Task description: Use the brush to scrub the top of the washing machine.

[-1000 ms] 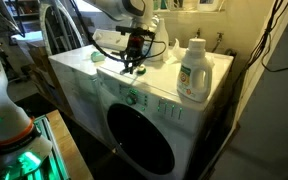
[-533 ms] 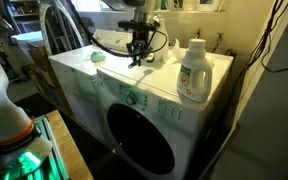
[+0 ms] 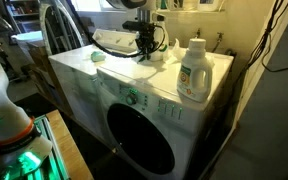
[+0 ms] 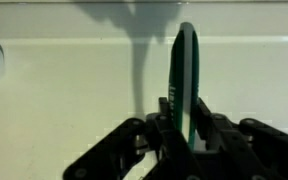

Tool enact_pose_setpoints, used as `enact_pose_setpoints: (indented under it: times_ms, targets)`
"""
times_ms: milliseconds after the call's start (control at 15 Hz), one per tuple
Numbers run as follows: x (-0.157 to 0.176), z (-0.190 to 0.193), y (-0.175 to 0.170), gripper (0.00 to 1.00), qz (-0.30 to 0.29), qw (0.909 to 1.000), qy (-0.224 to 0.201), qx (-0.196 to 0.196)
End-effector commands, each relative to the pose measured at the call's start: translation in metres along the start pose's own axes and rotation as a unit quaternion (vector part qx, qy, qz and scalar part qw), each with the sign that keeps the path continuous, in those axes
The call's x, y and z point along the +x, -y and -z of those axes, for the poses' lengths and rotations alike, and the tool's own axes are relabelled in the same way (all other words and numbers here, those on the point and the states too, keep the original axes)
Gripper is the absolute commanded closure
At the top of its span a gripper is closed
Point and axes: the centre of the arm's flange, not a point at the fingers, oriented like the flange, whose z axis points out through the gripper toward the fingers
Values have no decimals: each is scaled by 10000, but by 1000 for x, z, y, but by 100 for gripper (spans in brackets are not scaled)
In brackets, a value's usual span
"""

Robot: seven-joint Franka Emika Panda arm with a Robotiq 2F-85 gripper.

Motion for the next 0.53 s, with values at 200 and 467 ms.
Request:
enact_pose_setpoints:
  times_ms: [200, 467]
  targets:
    - [37, -45, 14, 93, -550, 9979, -337, 16]
    - [48, -73, 33, 93, -508, 9984, -224, 69]
